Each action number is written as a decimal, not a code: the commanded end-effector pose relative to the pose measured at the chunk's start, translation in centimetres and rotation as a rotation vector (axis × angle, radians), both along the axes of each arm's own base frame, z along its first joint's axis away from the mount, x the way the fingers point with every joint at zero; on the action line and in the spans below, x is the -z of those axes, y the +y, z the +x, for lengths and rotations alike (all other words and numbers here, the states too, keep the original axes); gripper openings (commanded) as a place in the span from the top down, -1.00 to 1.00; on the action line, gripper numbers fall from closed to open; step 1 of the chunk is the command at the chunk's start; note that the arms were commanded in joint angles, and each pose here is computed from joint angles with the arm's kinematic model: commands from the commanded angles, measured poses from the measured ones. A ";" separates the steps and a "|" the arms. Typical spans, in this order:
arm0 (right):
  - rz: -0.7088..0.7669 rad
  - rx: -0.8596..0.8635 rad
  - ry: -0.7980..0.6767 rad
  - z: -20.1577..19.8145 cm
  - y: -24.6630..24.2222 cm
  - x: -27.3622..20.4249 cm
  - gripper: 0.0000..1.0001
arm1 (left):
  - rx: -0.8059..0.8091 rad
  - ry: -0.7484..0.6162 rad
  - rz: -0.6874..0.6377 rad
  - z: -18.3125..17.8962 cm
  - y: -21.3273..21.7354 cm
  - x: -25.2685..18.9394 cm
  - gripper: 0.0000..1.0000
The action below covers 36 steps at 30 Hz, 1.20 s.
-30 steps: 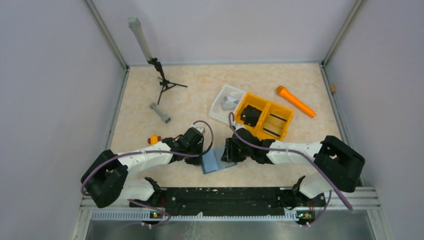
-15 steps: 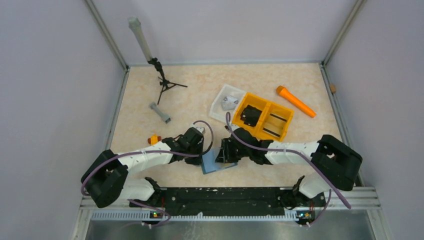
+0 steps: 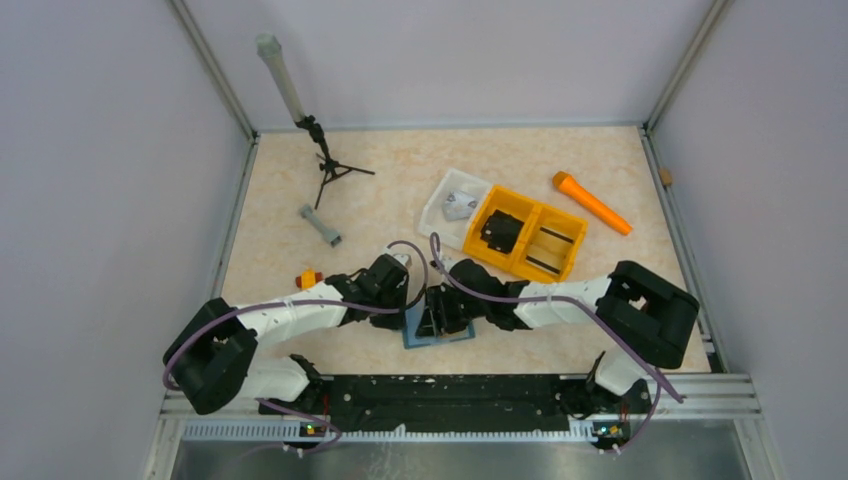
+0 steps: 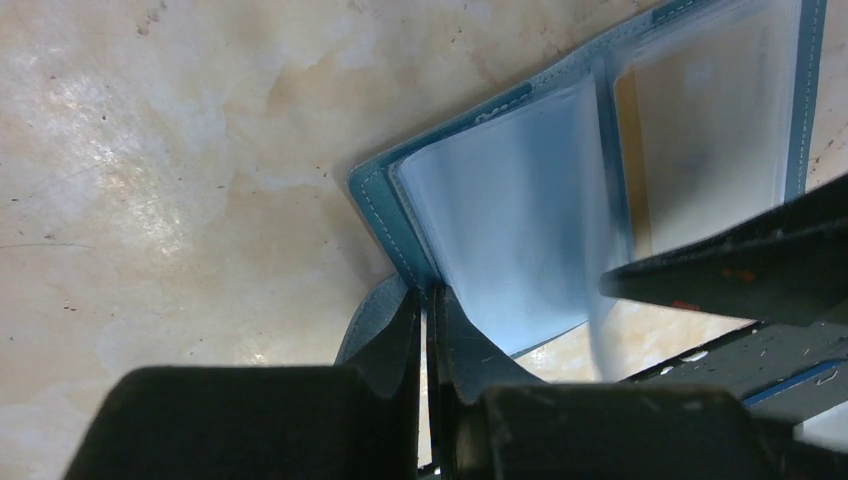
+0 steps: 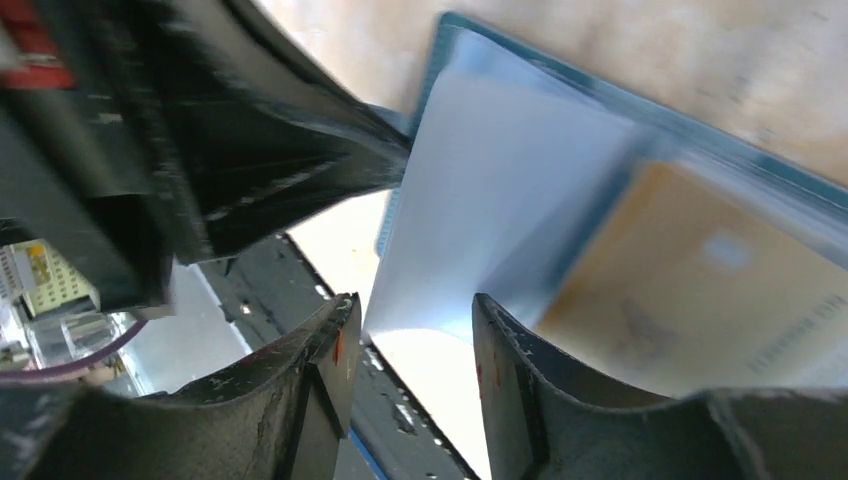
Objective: Take the credit cards out of the card holder
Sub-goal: Remove the credit card from the card holder.
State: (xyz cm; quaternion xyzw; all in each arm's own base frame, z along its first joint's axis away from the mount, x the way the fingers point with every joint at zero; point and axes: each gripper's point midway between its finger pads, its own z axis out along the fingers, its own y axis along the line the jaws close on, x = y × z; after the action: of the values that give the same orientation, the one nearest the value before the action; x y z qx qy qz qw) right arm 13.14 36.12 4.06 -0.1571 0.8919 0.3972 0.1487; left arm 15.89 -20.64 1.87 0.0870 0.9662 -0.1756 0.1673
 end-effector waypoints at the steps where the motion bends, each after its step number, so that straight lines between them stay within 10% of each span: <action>1: 0.096 -0.095 -0.097 -0.1 3.1 -3.6 0.02 | -0.011 -0.035 0.069 1.1 0.7 1.2 0.91; 7: 0.037 -0.062 -0.096 0.4 2.7 -2.5 -0.03 | -0.018 -0.047 0.049 1.1 0.6 0.6 0.91; 13: -0.030 -0.027 -0.096 0.9 1.8 -1.1 0.41 | -0.054 -0.075 0.042 0.7 1.6 -0.9 0.86; 30: -0.037 0.038 -0.155 1.8 0.8 -2.7 0.37 | -0.021 -0.083 -0.200 0.8 -2.6 -5.1 0.78; 36: -0.153 0.161 -0.215 2.1 -4.6 -3.1 0.03 | -0.003 -0.067 -0.228 1.3 -3.9 -4.5 0.79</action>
State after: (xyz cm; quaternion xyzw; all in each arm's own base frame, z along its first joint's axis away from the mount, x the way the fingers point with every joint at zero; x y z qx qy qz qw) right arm 14.60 34.69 6.97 -0.1589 0.8953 0.3510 0.2237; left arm 15.96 -22.23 4.84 0.0657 0.9502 -0.2374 0.1910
